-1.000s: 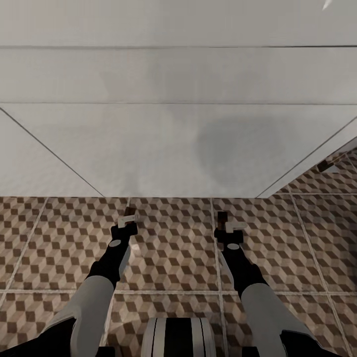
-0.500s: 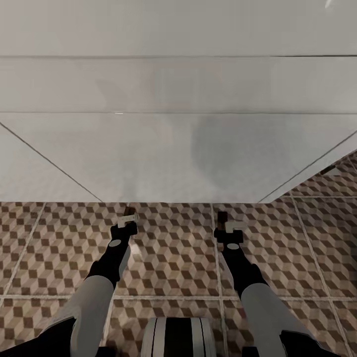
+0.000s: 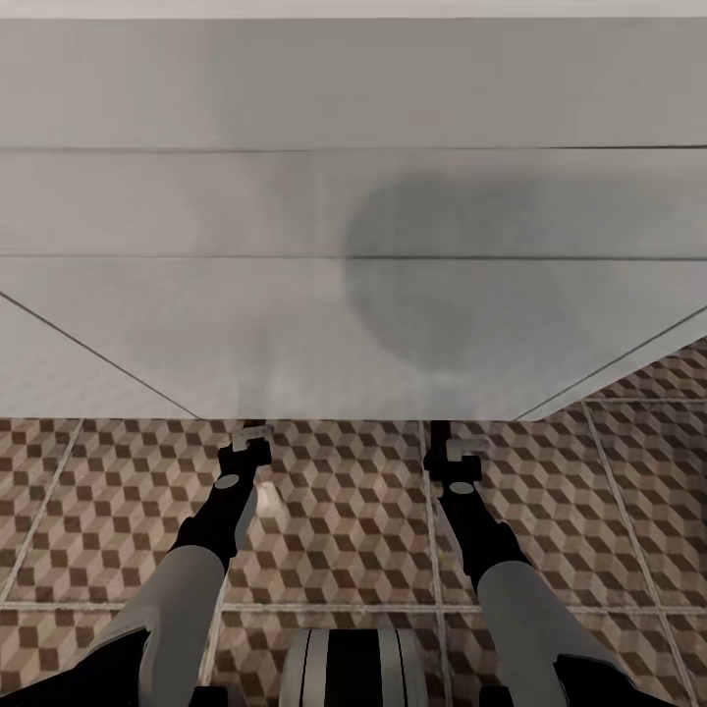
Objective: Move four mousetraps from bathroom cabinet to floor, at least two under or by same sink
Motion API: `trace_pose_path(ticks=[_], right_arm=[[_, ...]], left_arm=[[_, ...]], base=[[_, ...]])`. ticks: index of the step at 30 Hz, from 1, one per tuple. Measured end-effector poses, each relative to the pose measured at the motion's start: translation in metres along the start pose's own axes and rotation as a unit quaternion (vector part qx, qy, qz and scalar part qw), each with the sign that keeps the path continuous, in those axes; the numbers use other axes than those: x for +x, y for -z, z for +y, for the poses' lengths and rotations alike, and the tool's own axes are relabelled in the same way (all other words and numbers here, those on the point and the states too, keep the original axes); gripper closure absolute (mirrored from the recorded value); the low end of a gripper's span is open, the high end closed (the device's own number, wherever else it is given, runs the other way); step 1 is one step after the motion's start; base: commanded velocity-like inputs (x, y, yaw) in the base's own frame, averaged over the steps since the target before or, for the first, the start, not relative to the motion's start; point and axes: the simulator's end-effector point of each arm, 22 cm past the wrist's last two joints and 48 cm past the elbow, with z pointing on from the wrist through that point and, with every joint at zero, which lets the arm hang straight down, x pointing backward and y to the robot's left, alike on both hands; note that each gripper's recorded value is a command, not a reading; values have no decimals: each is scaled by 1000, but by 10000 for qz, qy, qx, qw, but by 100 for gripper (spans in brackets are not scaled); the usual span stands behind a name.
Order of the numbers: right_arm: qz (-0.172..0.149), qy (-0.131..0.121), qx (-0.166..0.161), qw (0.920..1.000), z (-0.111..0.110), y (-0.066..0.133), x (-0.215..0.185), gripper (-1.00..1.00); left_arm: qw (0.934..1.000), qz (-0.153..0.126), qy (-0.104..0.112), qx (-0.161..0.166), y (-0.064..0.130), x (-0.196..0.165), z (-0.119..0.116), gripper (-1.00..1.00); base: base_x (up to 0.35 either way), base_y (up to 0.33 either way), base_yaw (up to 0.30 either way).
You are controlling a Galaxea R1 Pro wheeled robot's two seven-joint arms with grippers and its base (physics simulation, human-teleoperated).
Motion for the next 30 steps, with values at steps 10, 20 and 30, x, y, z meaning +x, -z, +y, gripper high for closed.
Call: trace_pose_path(ticks=[10, 20, 30], right_arm=[[11, -6, -3, 10000, 0, 0, 0, 100], [22, -18, -5, 10000, 1, 0, 1, 100], [-1, -25, -7, 10000, 1, 0, 0, 100]], left_arm=[[10000, 43, -6, 3, 0, 3, -1, 100], [10000, 45, -2, 9, 0, 4, -2, 100], [10000, 54, -3, 21, 0, 5, -3, 100]], base=[[90, -4, 0], [33, -5, 0], [1, 0, 0]])
